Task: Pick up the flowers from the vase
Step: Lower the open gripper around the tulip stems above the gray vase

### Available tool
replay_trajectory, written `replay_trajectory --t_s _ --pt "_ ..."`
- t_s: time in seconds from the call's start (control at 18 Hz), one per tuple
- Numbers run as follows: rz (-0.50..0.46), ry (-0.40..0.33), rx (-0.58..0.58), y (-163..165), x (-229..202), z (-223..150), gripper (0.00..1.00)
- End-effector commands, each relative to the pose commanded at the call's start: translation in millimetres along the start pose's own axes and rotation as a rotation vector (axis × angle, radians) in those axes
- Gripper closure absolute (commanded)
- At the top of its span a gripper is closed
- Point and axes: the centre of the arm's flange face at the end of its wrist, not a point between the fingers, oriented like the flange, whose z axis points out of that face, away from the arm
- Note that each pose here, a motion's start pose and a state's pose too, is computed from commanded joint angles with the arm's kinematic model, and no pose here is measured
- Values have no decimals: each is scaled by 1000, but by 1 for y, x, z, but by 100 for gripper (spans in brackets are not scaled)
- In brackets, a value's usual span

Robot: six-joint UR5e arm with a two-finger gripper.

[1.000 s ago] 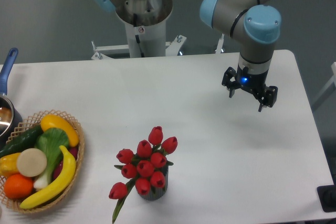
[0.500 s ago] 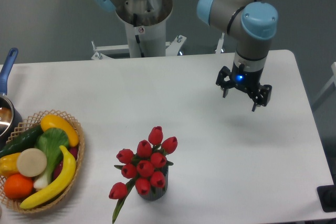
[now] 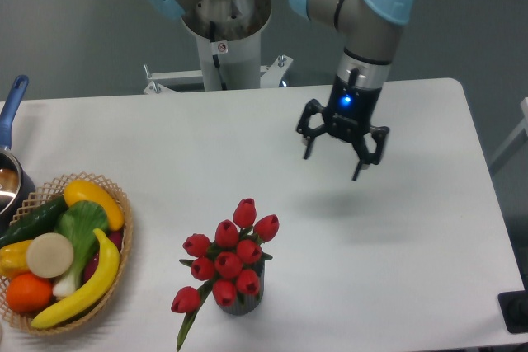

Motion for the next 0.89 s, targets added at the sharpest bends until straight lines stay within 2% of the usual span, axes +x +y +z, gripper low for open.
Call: replay_trajectory --t_s 0.17,0.28,0.39,0.5,0.72,0.89 --pt "-34 58 93 5 8 11 0" --pt "-41 79 106 6 11 19 0" --pt "-65 99 124 3 1 28 0" --pt "-91 134 195 -14 -17 38 0" --pt "-37 184 221 -41 -33 71 0" --pt "-22 231 242 -48 -24 94 0"
